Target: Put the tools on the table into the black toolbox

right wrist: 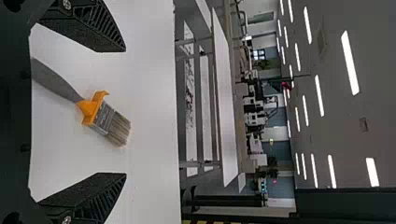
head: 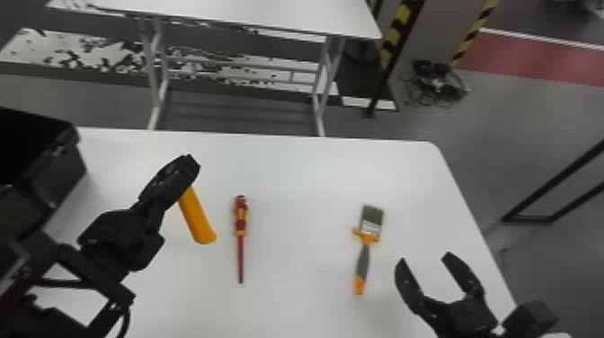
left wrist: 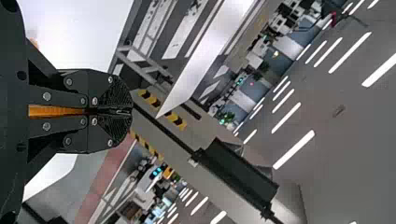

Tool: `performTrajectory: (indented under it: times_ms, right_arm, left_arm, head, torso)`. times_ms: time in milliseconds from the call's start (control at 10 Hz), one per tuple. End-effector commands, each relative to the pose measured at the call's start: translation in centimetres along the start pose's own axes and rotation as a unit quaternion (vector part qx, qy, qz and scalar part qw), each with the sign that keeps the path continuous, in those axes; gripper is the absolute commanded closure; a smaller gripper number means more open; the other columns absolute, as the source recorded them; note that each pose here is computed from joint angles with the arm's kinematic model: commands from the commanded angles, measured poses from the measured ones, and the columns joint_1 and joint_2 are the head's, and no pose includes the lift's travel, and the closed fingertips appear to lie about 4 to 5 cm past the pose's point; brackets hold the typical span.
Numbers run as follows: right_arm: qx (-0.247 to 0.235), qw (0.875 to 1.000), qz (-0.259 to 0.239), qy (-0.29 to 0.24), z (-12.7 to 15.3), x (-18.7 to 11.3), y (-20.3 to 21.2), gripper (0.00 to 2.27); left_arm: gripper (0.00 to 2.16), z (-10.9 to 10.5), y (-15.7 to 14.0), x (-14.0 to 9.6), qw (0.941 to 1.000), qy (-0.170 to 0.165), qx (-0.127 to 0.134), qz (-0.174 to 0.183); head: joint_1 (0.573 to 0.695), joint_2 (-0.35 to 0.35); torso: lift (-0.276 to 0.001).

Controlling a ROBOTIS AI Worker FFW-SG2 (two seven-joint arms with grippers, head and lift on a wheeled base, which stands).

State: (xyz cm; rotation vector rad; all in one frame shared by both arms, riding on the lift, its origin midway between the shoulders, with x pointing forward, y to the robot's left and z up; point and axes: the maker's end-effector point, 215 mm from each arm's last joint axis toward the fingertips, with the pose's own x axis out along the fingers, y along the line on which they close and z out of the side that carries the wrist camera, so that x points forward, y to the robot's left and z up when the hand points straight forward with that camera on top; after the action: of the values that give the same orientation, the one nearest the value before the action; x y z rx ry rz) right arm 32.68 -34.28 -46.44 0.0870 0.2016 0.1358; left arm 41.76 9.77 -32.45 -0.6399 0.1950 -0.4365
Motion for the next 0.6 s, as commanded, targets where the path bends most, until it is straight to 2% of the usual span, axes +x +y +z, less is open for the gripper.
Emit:
performTrajectory:
  times_ms: [0, 200, 300, 400, 500]
  right_arm:
    - [-0.001, 1.0, -0.023, -0.019, -0.6, -1.6, -1.5, 0.06]
    - [-0.005, 0.998, -0.048, -0.039, -0.9, -4.1, -3.3, 0.05]
    - [0.001, 0.998, -0.055, -0.04, -1.2, -4.9, -3.9, 0.05]
    - [0.002, 0.998, -0.055, -0.038, -1.5, -5.2, -4.0, 0.05]
    - [0.001, 0.998, -0.053, -0.035, -1.8, -5.6, -3.9, 0.05]
  left_arm:
    - [2.14, -4.1, -4.7, 2.0, 0.9987, 0.031, -0.011, -0.04]
    - [2.14, -8.9, -11.4, 5.0, 0.9935, 0.066, -0.019, -0.092]
    - [2.14, -9.7, -14.5, 7.6, 0.9918, 0.049, 0.008, -0.118]
    - [2.14, -12.0, -15.2, 10.3, 0.9894, 0.066, 0.04, -0.123]
    - [2.14, -14.8, -14.3, 12.4, 0.9862, 0.095, 0.067, -0.118]
  head:
    - [0.695, -0.35]
    - [0.695, -0.35]
    - [0.695, -0.35]
    - [0.695, -0.35]
    - [0.695, -0.35]
  torso:
    - [-0.075]
    - [-0.075]
    - [-0.075]
    - [-0.075]
    - [-0.075]
